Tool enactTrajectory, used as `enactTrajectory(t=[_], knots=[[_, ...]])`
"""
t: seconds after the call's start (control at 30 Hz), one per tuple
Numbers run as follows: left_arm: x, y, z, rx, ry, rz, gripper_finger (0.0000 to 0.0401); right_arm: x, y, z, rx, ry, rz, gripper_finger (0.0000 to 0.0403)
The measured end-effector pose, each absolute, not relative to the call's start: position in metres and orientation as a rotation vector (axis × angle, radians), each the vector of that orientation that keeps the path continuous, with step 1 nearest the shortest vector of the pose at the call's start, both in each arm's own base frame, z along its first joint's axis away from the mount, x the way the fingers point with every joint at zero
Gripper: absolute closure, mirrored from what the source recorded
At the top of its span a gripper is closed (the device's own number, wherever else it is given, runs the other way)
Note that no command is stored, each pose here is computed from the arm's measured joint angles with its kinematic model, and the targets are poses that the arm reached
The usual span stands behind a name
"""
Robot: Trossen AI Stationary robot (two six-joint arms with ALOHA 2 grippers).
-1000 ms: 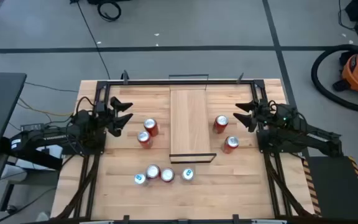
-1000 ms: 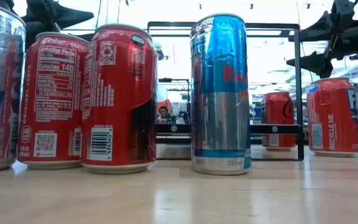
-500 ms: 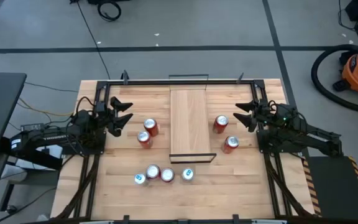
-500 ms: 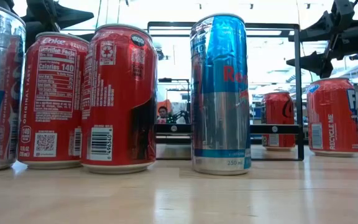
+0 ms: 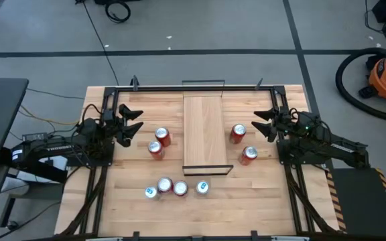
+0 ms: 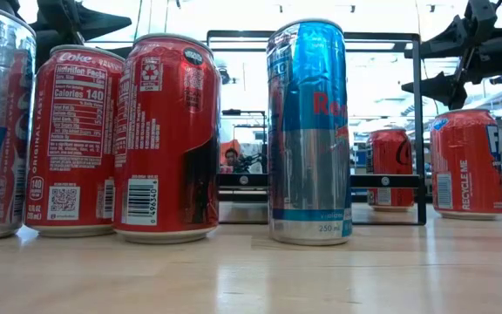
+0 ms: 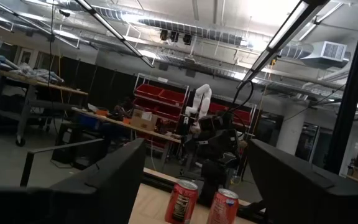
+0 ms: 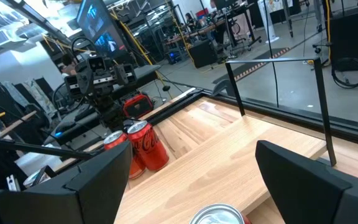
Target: Place canned beverage on shelf
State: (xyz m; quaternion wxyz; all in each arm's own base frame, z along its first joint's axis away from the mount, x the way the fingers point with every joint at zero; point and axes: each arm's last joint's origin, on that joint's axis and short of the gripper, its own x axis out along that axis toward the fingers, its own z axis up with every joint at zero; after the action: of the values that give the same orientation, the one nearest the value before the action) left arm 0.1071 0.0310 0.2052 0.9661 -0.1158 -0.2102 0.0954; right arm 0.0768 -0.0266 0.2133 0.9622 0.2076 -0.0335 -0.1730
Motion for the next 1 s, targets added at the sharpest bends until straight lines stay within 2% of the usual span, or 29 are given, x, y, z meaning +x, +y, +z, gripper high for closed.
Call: enactTrajectory(t=[0.83, 1.0], knots=[[0.1066, 0.0309, 0.2065, -0.253, -0.442, 0.189, 0.0108, 0.0768, -0.0266, 0.2133, 0.421, -0.068, -0.35, 0.005], [0.105, 0.0357, 0.2075, -0.187, -0.47, 0.379, 0.0108, 0.0768, -0.0266, 0.2133, 0.421, -0.067, -0.35, 0.005]])
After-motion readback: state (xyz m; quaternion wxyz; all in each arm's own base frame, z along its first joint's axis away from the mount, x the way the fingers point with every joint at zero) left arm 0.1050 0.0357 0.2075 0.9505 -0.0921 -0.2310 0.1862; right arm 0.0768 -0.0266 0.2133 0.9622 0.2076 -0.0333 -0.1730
